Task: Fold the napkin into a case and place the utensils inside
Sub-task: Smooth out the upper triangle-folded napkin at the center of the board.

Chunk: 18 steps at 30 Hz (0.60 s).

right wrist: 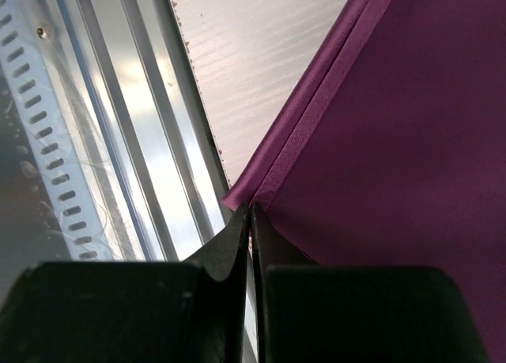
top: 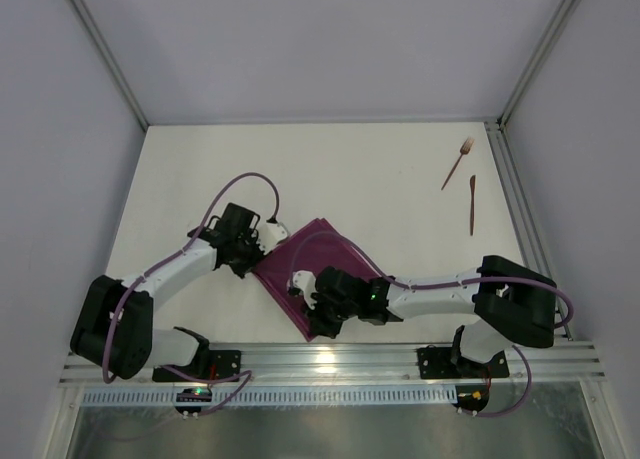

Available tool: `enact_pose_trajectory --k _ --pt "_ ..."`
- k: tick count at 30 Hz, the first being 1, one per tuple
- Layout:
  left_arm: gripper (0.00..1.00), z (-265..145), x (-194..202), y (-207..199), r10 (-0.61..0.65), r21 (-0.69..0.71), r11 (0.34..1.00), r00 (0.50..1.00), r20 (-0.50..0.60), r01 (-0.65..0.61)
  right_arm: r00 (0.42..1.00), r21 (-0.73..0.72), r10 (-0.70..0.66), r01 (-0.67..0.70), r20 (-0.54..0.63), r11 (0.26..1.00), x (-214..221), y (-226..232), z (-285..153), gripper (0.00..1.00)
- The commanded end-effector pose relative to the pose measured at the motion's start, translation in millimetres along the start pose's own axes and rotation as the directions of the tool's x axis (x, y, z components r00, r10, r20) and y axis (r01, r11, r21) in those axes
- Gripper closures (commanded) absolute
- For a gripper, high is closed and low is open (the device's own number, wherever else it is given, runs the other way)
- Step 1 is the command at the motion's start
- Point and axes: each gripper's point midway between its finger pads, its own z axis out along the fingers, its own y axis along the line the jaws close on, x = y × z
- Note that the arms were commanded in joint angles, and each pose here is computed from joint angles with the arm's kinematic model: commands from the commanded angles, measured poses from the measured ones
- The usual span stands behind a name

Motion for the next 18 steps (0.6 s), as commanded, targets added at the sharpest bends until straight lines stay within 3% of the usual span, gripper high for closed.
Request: enact_pose_trajectory --k 1,8,18 --pt "0.8 4 -7 4 -0.013 -0.021 1.0 1.0 0.027 0.013 0.996 -0.063 -0.017 0.023 0.091 0.998 -29 15 0 0.97" --pt "0.94 7 -9 4 -0.031 -0.016 0.999 0.999 0.031 0.031 0.991 -0.114 -0.019 0.035 0.134 0.993 -41 24 3 0.97" --pt "0.97 17 -2 5 -0.045 -0.012 0.999 0.999 -0.008 0.045 0.999 -0.102 0.011 -0.006 0.045 0.995 -7 13 26 0.97"
